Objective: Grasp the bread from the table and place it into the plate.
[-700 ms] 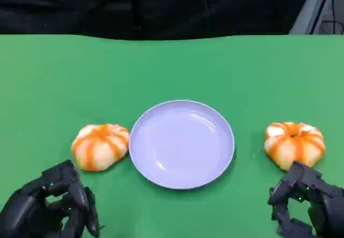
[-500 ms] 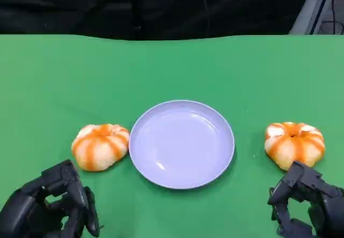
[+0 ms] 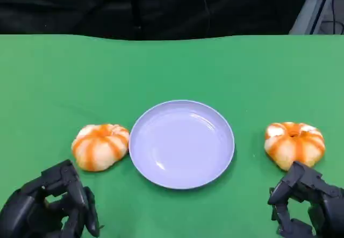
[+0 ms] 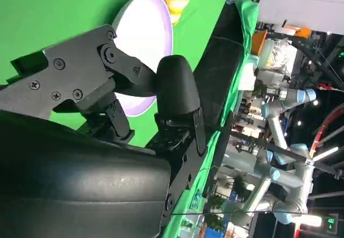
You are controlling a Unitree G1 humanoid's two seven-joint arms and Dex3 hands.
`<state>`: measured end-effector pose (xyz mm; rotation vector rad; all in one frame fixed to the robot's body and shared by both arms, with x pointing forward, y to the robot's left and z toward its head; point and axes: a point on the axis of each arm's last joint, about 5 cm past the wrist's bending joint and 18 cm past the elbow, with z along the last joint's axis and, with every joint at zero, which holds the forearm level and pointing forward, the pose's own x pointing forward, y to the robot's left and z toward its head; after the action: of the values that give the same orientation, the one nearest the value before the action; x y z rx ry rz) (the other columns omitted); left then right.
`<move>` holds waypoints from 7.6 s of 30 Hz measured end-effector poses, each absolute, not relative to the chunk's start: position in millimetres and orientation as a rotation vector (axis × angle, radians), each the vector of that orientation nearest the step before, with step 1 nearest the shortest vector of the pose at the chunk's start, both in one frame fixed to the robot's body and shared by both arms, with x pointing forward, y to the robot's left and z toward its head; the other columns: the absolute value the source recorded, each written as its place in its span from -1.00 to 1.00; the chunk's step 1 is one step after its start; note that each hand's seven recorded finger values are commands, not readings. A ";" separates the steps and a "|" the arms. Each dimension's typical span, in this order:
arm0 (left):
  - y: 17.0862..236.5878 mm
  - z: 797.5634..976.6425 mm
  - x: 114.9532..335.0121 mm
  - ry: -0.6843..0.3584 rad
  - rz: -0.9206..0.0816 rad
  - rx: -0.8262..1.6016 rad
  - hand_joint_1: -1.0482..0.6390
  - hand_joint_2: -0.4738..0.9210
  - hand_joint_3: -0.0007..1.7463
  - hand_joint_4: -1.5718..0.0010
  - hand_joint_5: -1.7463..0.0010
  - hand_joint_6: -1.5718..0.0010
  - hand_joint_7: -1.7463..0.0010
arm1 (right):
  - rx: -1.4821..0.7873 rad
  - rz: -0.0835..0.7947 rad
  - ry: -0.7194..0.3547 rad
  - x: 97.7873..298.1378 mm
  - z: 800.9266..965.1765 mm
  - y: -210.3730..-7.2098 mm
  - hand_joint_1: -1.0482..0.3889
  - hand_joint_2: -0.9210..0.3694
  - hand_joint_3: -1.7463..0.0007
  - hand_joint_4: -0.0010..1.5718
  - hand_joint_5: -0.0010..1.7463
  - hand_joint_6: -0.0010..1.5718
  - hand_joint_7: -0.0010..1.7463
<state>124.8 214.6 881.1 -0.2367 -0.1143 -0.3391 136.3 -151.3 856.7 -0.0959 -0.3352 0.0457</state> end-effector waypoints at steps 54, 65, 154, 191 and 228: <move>199.2 904.3 244.2 -0.317 -0.416 1.220 -0.61 0.87 -0.99 0.51 0.90 0.37 1.00 | -0.095 0.043 -0.332 138.6 856.4 -147.8 0.26 -0.60 -0.09 0.03 1.00 -0.13 0.86; 200.3 879.9 249.8 -0.210 -0.448 1.249 -0.61 0.92 -0.99 0.48 0.96 0.37 1.00 | -0.093 0.037 -0.332 139.6 858.3 -146.7 0.25 -0.57 -0.11 0.04 1.00 -0.11 0.85; 175.7 881.3 271.9 -0.467 -0.138 0.897 0.33 0.43 0.15 -0.01 -0.88 -0.24 -0.29 | -0.091 0.024 -0.336 138.1 860.4 -146.6 0.31 -0.47 -0.25 0.04 1.00 -0.10 0.88; 67.8 879.5 277.1 -0.437 -0.507 0.782 0.27 0.74 -0.20 0.14 -0.99 0.05 -0.71 | -0.098 0.022 -0.340 137.3 860.3 -143.3 0.32 -0.46 -0.24 0.04 1.00 -0.09 0.85; 78.3 879.1 282.9 -0.394 -0.579 0.970 -1.00 1.00 -0.27 0.99 0.99 0.60 1.00 | -0.095 0.021 -0.336 137.9 860.4 -141.5 0.33 -0.42 -0.30 0.05 1.00 -0.08 0.87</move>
<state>282.9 78.3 879.1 0.9695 -0.3944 -0.5790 137.9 -141.5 860.4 -0.0953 -0.3364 0.0206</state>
